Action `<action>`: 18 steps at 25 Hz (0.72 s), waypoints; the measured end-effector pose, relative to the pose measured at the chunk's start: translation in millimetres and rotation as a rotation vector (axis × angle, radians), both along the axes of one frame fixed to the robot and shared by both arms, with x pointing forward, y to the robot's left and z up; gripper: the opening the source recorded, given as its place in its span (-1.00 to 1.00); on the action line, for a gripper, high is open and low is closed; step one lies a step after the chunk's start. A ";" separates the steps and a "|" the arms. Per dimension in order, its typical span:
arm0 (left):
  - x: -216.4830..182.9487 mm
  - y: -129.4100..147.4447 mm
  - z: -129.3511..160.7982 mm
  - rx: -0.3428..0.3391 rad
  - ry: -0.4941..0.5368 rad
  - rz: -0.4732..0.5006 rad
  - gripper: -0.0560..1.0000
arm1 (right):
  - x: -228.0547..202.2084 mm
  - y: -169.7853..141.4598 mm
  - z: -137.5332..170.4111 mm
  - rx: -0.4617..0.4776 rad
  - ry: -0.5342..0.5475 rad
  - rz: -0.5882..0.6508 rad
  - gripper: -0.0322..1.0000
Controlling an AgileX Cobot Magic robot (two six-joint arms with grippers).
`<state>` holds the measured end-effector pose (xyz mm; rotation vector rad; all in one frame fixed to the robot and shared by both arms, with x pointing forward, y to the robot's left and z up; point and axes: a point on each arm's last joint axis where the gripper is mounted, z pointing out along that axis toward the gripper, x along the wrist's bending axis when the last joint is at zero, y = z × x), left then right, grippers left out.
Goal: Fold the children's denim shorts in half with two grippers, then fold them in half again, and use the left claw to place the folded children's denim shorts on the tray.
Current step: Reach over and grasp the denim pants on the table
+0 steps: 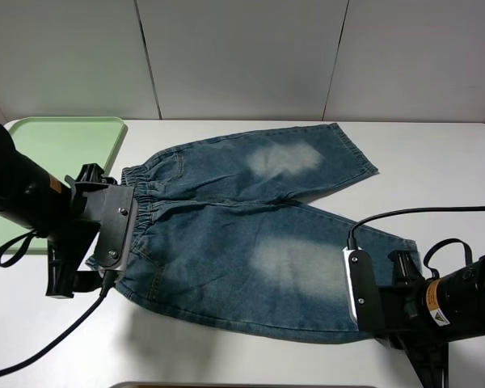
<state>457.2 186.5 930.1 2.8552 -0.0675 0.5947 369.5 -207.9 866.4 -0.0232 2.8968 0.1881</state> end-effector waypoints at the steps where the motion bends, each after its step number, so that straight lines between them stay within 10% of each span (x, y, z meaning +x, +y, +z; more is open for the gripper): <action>1: 0.0 0.0 0.0 0.000 0.000 0.000 0.90 | -0.1 -0.1 -0.1 -0.002 0.001 0.000 -0.83; 18: -5.7 2.7 -4.4 0.028 0.037 -0.022 0.90 | 0.5 -0.2 -0.2 -0.010 -0.007 0.028 -0.96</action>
